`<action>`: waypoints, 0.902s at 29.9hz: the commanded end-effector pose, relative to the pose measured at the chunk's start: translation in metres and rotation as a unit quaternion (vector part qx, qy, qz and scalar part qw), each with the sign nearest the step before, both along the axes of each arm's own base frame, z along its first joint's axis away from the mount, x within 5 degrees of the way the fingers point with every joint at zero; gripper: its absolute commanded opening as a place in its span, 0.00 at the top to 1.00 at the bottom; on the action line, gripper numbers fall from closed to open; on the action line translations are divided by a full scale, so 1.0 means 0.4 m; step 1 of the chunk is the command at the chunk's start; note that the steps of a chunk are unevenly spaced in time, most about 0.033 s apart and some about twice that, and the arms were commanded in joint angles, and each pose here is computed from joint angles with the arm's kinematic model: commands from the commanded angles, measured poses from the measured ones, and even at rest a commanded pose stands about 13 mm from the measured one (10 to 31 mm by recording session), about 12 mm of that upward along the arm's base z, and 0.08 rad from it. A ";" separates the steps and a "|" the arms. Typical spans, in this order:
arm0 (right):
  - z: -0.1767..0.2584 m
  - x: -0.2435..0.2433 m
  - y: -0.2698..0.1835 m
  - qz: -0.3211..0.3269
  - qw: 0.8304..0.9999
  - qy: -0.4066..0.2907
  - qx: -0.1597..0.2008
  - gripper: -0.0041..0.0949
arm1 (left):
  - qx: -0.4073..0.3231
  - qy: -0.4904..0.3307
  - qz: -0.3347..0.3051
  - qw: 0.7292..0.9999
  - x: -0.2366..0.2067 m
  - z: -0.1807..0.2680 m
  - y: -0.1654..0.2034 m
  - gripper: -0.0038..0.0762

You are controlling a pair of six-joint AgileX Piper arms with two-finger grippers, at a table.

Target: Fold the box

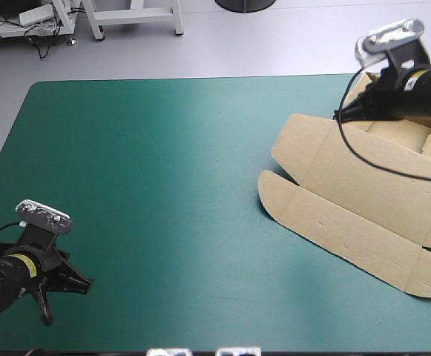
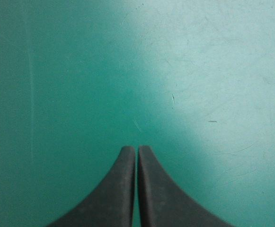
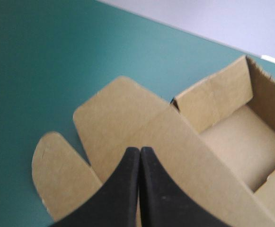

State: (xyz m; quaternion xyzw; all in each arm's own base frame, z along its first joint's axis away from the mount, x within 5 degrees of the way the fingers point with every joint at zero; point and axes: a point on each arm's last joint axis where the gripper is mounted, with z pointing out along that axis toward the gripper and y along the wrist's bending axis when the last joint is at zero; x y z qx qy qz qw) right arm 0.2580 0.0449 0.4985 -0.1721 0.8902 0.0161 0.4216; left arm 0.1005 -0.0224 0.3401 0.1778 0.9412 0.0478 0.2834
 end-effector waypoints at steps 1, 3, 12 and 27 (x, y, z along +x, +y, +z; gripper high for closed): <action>-0.032 -0.086 0.003 -0.007 1.000 0.021 -0.004 0.98 | -0.016 -0.028 0.003 0.999 0.005 0.023 -0.002 0.95; -0.084 -0.120 0.001 -0.002 0.999 0.053 0.000 0.98 | -0.021 -0.025 0.002 0.999 0.004 0.022 -0.005 0.95; -0.268 -0.273 -0.029 -0.016 0.996 0.088 0.007 0.98 | -0.034 -0.020 -0.004 0.999 0.002 0.021 -0.011 0.95; -0.355 -0.427 -0.065 -0.027 0.999 0.045 0.014 0.98 | -0.086 -0.024 -0.070 0.994 -0.001 0.026 -0.047 0.95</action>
